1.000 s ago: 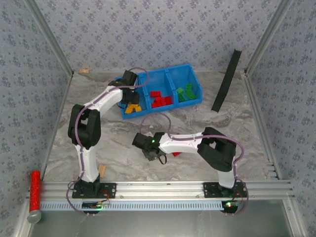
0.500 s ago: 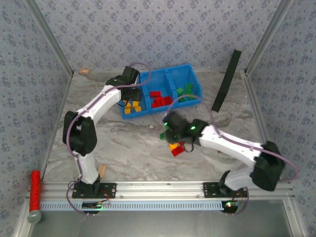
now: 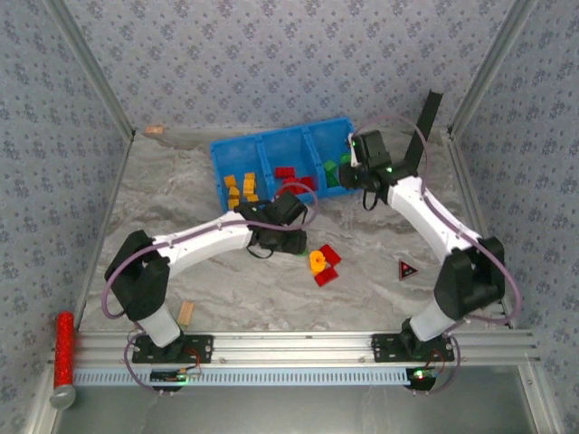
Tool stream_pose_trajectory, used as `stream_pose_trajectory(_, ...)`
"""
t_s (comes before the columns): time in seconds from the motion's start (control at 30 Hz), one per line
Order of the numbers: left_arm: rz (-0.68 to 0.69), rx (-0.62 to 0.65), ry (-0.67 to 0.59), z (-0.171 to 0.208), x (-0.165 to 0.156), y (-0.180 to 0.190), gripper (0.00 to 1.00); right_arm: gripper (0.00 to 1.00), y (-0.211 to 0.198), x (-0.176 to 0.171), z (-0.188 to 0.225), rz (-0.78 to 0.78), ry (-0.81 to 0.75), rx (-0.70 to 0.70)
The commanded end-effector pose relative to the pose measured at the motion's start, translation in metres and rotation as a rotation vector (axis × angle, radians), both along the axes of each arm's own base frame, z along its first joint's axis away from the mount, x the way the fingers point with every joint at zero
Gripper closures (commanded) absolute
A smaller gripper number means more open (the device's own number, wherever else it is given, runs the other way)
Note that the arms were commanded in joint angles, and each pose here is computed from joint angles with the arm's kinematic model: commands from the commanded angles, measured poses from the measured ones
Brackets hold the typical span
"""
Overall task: Sort the legos into containers by color
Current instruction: Place the lego in the container, then pick up the lego from the center of the table.
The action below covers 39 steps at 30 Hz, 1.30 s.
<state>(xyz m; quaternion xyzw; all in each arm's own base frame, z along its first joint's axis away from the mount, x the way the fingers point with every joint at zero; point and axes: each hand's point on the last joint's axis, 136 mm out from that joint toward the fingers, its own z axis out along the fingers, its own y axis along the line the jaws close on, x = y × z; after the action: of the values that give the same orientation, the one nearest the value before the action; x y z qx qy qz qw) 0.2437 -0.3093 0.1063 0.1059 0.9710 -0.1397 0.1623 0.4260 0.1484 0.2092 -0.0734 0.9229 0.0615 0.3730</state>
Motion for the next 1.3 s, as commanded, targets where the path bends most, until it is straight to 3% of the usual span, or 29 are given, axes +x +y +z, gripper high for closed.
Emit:
stream_pose_trajectory(0.0,0.062,-0.113,0.035,0.009,-0.007,-0.020,0.37,0.71,0.006,0.038,0.002,0.049,-0.032,0.017)
stream_pose_trajectory(0.27,0.042,-0.144,0.110,-0.015,-0.022,-0.042,0.36,0.71,0.018,0.095,-0.051,0.049,0.048,0.014)
stream_pose_trajectory(0.6,-0.013,-0.121,0.167,-0.032,-0.027,-0.062,0.36,0.66,0.014,0.131,-0.082,0.033,0.098,-0.005)
stream_pose_trajectory(0.87,-0.045,-0.117,0.201,-0.043,-0.029,-0.072,0.36,0.52,0.007,0.130,-0.094,0.018,0.132,0.000)
stream_pose_trajectory(1.27,-0.064,-0.047,0.234,-0.069,-0.032,-0.068,0.35,0.43,-0.001,0.112,-0.075,0.004,0.107,0.010)
